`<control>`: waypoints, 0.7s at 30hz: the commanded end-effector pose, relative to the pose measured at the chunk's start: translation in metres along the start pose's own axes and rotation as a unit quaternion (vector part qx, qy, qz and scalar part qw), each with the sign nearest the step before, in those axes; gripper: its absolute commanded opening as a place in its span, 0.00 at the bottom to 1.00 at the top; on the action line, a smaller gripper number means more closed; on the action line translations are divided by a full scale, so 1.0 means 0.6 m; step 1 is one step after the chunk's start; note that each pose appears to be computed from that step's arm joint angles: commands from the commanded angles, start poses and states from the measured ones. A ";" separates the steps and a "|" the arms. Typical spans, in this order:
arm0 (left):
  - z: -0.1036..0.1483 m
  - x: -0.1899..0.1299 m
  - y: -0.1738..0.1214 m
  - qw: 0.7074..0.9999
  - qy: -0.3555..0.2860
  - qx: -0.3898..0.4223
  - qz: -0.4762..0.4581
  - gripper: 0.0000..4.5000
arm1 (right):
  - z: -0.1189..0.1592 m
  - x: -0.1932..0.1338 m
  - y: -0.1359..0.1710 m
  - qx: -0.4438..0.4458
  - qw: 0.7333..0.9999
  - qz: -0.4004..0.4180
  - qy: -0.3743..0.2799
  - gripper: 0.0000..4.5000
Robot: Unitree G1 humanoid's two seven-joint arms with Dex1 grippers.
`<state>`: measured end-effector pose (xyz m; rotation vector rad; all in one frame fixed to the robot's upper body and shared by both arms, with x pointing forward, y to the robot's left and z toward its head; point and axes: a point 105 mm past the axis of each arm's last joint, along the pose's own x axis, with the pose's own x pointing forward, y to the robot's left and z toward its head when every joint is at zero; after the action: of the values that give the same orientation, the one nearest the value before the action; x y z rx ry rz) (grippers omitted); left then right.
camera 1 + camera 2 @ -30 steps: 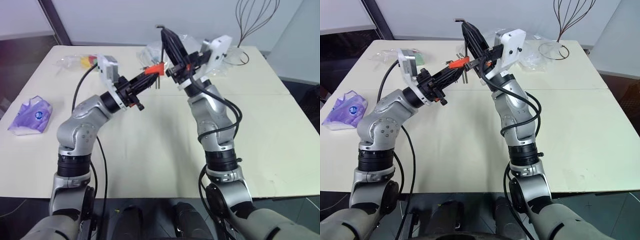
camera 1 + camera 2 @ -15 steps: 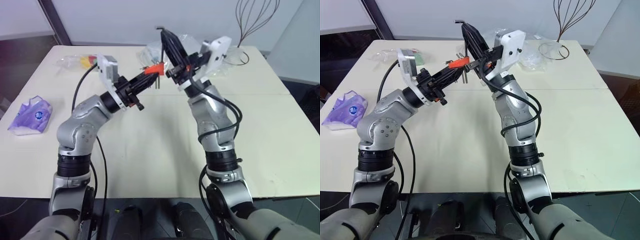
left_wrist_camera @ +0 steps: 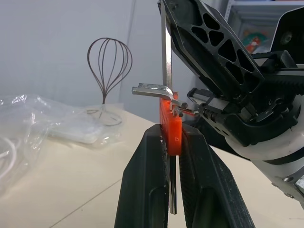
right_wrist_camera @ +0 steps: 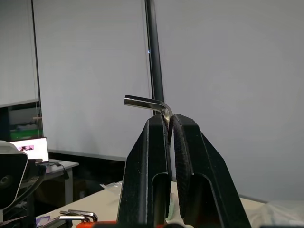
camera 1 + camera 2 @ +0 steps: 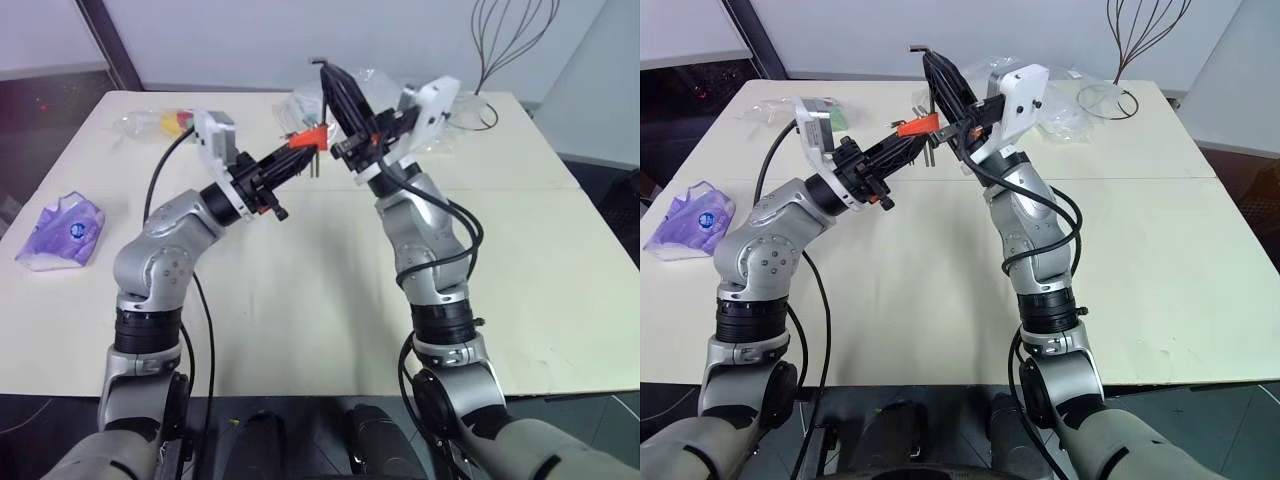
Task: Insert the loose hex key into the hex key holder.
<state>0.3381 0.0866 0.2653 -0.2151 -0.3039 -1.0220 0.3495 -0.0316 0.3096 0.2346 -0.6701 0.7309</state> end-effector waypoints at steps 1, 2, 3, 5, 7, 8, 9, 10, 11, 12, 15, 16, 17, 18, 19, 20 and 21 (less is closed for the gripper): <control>0.032 0.004 -0.009 0.999 -0.029 0.024 -0.013 0.00 | 0.020 0.003 0.009 -0.011 1.000 0.011 -0.018 0.16; 0.032 0.004 -0.009 0.999 -0.028 0.024 -0.013 0.00 | 0.020 0.003 0.009 -0.013 1.000 0.011 -0.017 0.22; 0.032 0.004 -0.009 0.999 -0.028 0.024 -0.013 0.00 | 0.021 0.002 0.009 -0.015 1.000 0.012 -0.017 0.33; 0.032 0.004 -0.009 0.999 -0.029 0.024 -0.013 0.00 | 0.022 0.002 0.009 -0.016 1.000 0.013 -0.018 0.56; 0.032 0.004 -0.009 0.999 -0.029 0.024 -0.013 0.00 | 0.023 0.000 0.010 -0.015 1.000 0.014 -0.019 0.79; 0.032 0.004 -0.009 0.999 -0.029 0.024 -0.013 0.00 | 0.024 0.000 0.010 -0.015 1.000 0.015 -0.019 0.89; 0.032 0.004 -0.009 0.999 -0.029 0.024 -0.013 0.00 | 0.025 -0.001 0.010 -0.016 1.000 0.016 -0.021 0.99; 0.032 0.004 -0.009 0.999 -0.029 0.023 -0.013 0.00 | 0.027 -0.002 0.010 -0.016 0.999 0.017 -0.022 0.99; 0.032 0.004 -0.009 0.999 -0.029 0.023 -0.013 0.00 | 0.030 -0.003 0.011 -0.016 0.999 0.019 -0.025 0.99; 0.031 0.004 -0.009 0.999 -0.029 0.023 -0.013 0.00 | 0.033 -0.004 0.011 -0.016 0.999 0.020 -0.028 0.99; 0.029 0.004 -0.010 0.999 -0.028 0.021 -0.013 0.00 | 0.044 -0.006 0.009 -0.016 0.999 0.017 -0.037 0.99; 0.027 0.004 -0.010 0.999 -0.027 0.018 -0.012 0.00 | 0.048 -0.008 0.005 -0.017 0.999 0.013 -0.038 0.99; 0.025 0.004 -0.009 1.000 -0.025 0.013 -0.010 0.00 | 0.051 -0.009 0.001 -0.018 0.999 0.008 -0.039 0.99; 0.022 0.004 -0.008 1.000 -0.028 0.001 -0.006 0.00 | 0.053 -0.012 -0.006 -0.020 0.999 0.001 -0.038 0.99; 0.018 0.004 -0.006 0.999 -0.030 -0.014 -0.001 0.00 | 0.054 -0.016 -0.012 -0.023 0.999 -0.005 -0.037 0.99; 0.011 0.004 -0.005 0.999 -0.032 -0.033 0.003 0.00 | 0.055 -0.021 -0.020 -0.027 0.999 -0.014 -0.034 0.99; 0.002 0.005 -0.004 0.998 -0.032 -0.054 0.007 0.00 | 0.054 -0.026 -0.028 -0.031 0.999 -0.022 -0.030 0.99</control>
<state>0.3388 0.0812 0.2639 -0.2985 -0.2946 -1.0226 0.3426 -0.0545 0.3168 0.2114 -0.6994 0.6881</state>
